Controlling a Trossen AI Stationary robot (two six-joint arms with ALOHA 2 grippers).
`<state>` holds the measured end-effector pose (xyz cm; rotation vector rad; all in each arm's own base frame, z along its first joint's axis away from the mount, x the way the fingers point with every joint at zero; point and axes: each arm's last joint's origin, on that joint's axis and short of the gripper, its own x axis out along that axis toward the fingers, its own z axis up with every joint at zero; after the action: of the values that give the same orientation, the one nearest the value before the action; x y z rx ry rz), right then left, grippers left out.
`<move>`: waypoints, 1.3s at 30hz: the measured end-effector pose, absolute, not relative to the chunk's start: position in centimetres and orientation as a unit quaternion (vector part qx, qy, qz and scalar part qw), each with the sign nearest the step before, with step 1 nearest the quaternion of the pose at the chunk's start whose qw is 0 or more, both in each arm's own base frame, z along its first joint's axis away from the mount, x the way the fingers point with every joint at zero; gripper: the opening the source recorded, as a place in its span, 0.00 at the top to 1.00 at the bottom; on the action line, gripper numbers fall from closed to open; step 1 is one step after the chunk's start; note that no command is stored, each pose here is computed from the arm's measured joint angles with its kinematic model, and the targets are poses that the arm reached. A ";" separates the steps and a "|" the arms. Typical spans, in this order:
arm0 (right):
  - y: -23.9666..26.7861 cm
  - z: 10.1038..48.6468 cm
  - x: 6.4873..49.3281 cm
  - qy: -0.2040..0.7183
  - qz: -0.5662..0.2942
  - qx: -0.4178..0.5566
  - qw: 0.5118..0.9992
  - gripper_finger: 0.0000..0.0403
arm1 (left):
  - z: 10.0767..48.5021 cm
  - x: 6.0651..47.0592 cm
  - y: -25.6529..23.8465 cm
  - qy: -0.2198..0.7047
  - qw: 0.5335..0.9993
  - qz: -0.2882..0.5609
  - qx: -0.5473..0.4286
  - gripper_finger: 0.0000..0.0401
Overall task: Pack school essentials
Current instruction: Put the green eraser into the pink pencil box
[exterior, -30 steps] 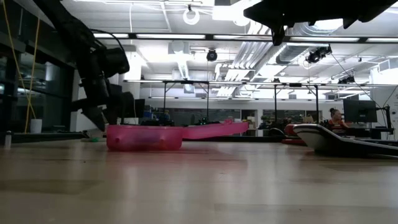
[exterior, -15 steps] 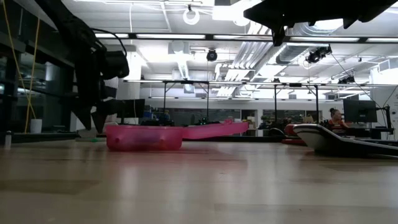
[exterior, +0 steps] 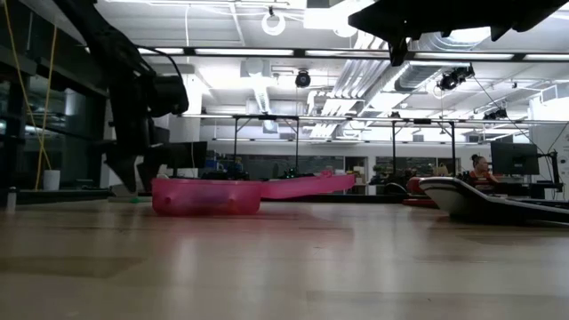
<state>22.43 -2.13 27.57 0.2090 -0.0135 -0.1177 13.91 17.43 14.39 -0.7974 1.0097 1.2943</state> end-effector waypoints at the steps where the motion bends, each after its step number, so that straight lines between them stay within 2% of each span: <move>1: -2.1 27.6 22.4 -0.006 -0.059 0.104 0.993 1.00 | 14.3 14.0 17.3 0.439 0.610 0.562 -0.347 0.58; 14: -2.1 27.5 22.4 -0.005 -0.059 0.104 0.993 1.00 | 12.0 14.9 17.3 0.433 0.552 0.596 -0.391 0.71; 20: -2.1 27.5 22.4 -0.003 -0.059 0.104 0.993 1.00 | 12.2 15.2 17.1 0.424 0.563 0.601 -0.377 0.77; 27: -2.1 27.3 22.4 0.005 -0.060 0.101 0.993 1.00 | 12.6 15.2 17.0 0.432 0.580 0.582 -0.372 0.95; 30: -2.1 27.3 22.4 0.008 -0.060 0.101 0.993 1.00 | 12.9 15.2 16.7 0.435 0.586 0.572 -0.375 0.98; 35: -2.1 27.3 22.4 0.010 -0.060 0.101 0.993 1.00 | 15.3 15.4 16.3 0.416 0.636 0.536 -0.369 0.97; 39: -2.1 27.2 22.4 0.011 -0.060 0.101 0.993 1.00 | 19.5 16.1 15.3 0.354 0.722 0.489 -0.340 0.99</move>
<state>22.43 -2.12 27.23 0.2022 0.0222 -0.1207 16.05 15.31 19.47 -0.7509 0.7813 1.0794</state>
